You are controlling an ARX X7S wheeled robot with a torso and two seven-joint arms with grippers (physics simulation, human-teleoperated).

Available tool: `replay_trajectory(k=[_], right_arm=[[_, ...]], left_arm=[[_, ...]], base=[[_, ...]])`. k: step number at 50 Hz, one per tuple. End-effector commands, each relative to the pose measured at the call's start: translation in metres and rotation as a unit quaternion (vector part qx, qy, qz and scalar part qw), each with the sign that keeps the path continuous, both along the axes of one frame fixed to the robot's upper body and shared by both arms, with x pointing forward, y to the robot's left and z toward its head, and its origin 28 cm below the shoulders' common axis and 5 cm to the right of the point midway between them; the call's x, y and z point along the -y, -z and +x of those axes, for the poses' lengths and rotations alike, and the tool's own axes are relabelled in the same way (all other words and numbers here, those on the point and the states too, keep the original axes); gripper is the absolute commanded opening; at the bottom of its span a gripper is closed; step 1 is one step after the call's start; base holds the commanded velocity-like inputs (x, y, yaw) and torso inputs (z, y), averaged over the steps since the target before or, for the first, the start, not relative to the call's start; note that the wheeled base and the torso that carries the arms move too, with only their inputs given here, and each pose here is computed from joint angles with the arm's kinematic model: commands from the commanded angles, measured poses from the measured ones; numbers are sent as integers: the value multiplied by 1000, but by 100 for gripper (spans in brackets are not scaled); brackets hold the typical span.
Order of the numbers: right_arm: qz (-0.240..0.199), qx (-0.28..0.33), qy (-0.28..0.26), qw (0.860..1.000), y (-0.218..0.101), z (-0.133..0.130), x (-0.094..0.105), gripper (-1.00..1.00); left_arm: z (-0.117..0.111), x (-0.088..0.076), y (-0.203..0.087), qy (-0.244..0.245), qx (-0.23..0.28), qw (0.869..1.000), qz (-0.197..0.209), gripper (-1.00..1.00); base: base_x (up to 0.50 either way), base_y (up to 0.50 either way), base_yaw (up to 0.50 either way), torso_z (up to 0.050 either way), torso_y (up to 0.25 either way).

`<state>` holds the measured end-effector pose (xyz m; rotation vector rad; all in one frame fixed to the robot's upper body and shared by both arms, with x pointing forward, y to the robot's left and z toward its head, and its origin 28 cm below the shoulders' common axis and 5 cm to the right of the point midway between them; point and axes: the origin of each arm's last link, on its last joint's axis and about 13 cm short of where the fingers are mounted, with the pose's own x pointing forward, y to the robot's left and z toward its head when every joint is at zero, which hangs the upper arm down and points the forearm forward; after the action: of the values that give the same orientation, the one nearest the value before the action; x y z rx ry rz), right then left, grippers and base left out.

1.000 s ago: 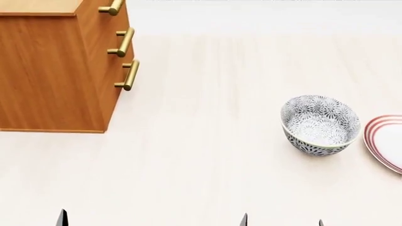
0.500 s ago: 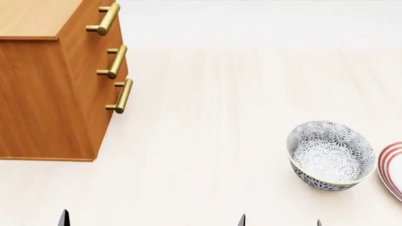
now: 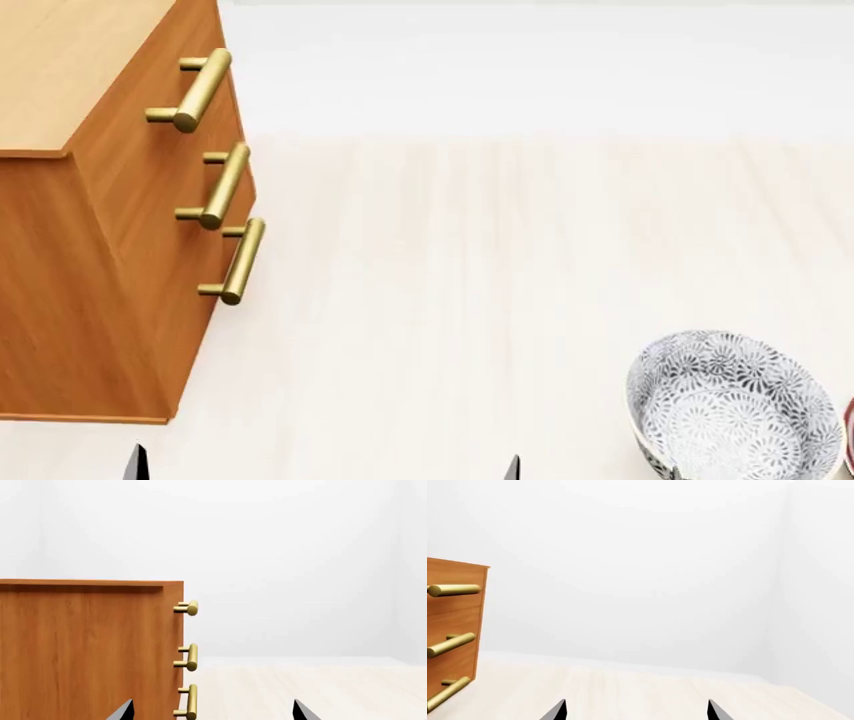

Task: Put the bowl on top of the cabinet.

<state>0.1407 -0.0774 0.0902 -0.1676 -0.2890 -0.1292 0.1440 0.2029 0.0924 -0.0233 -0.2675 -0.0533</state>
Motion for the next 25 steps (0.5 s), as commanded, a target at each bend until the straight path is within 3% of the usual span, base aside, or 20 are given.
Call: replay_trajectory(k=[1, 16, 25], right_arm=[[0, -1, 0, 1000, 0, 0, 0, 100], [2, -3, 2, 1000, 0, 1, 0, 100], [5, -9, 9, 1000, 1, 3, 0, 100]], left_arm=[[0, 0, 0, -1, 0, 1000, 0, 100], [0, 0, 0, 0, 0, 1000, 0, 100], [0, 0, 0, 0, 0, 1000, 0, 100]], base=[[320, 0, 0, 0, 0], [318, 0, 0, 0, 0], [22, 0, 0, 0, 0]])
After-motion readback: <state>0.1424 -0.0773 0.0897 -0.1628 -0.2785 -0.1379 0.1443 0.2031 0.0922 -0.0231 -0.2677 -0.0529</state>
